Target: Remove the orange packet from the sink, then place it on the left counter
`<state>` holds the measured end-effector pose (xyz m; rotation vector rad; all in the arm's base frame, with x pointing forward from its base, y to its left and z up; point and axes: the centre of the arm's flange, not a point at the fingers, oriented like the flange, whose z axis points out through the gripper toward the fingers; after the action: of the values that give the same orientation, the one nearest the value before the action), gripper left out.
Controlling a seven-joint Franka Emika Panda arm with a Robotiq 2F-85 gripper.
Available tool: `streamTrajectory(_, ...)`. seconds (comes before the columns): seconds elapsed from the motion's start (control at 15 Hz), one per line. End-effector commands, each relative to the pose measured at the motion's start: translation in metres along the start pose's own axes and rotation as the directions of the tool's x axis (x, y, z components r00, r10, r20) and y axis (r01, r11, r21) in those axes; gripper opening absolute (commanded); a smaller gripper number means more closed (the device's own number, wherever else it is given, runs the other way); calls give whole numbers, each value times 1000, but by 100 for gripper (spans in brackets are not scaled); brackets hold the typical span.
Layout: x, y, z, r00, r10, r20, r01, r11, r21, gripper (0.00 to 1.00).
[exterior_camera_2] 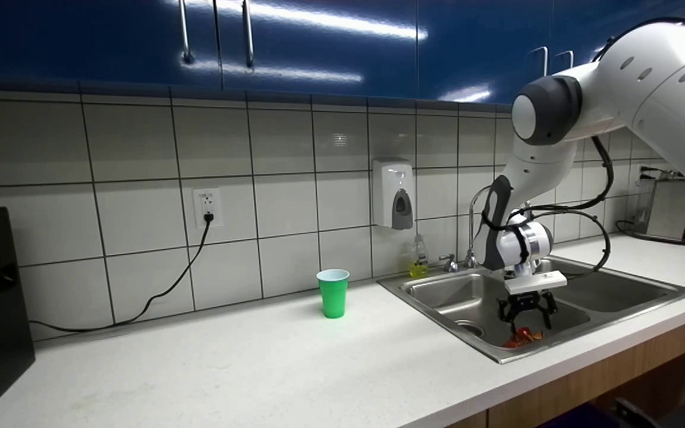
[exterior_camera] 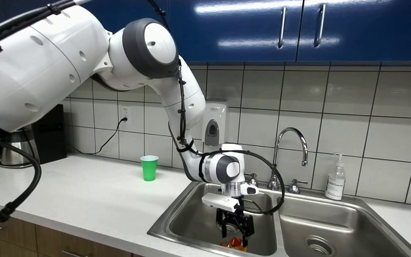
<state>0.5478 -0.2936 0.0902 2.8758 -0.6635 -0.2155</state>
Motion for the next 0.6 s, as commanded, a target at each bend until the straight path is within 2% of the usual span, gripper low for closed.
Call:
streamTrajectory(0.0,8,-3,1,1000,8,-16,-8,1000,-24,100)
streamTrajectory(0.53,11,-16,11,1000,-13,-19,12,999,-37,100)
